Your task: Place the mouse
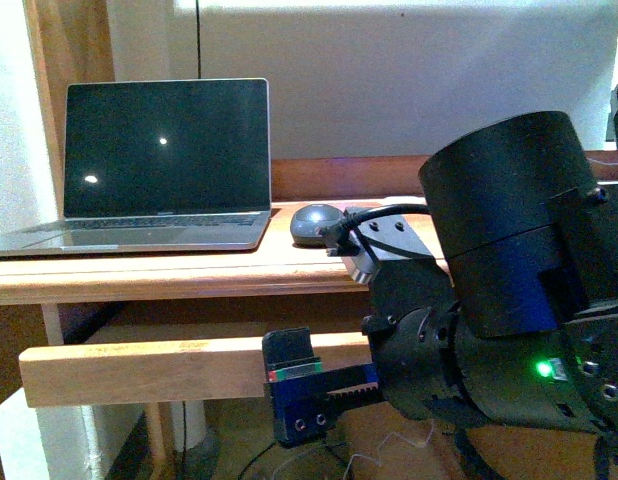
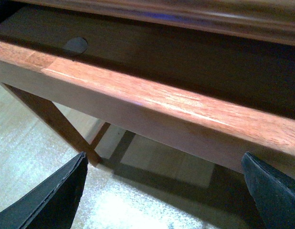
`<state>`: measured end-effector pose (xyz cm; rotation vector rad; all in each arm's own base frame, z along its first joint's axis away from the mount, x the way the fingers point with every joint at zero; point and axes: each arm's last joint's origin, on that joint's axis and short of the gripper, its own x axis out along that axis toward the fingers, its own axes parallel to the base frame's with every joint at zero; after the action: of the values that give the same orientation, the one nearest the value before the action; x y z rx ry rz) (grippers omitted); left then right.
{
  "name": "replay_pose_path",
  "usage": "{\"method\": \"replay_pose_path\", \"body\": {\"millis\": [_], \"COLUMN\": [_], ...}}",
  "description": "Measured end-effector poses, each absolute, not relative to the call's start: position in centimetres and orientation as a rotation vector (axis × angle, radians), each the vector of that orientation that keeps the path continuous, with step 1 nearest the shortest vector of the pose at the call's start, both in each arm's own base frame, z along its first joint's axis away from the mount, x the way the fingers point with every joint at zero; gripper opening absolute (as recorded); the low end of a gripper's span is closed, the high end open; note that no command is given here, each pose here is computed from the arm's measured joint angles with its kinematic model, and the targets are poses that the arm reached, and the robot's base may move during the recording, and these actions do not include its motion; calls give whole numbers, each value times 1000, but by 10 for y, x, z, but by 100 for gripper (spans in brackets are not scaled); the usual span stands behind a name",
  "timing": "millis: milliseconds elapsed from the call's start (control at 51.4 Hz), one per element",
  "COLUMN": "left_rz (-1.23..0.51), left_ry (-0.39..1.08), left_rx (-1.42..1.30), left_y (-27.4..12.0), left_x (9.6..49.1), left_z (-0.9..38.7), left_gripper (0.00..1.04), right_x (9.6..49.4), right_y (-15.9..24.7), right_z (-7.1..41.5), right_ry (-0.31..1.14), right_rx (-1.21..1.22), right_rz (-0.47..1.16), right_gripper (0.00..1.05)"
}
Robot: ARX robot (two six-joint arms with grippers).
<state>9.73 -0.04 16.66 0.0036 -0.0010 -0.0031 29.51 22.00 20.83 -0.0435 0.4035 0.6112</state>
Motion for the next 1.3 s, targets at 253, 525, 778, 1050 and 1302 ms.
{"method": "replay_pose_path", "body": {"millis": [253, 525, 778, 1050, 1302], "left_rz": [-3, -3, -3, -3, -3], "left_ry": [-1, -1, -1, -1, -1], "left_rx": [4, 4, 3, 3, 4], "left_y": [0, 0, 0, 0, 0], "left_x": [97, 97, 97, 97, 97], "left_z": [167, 167, 167, 167, 167], "left_gripper": [97, 97, 97, 97, 97], "right_x": [309, 317, 313, 275, 237], "right_y": [232, 244, 227, 130, 57], "right_z": [205, 197, 209, 267, 294], "right_ry": [388, 400, 404, 335, 165], "right_rx": [-11, 41, 57, 97, 150], "right_rz": [587, 572, 582, 565, 511], "right_gripper": [97, 97, 97, 97, 97]}}
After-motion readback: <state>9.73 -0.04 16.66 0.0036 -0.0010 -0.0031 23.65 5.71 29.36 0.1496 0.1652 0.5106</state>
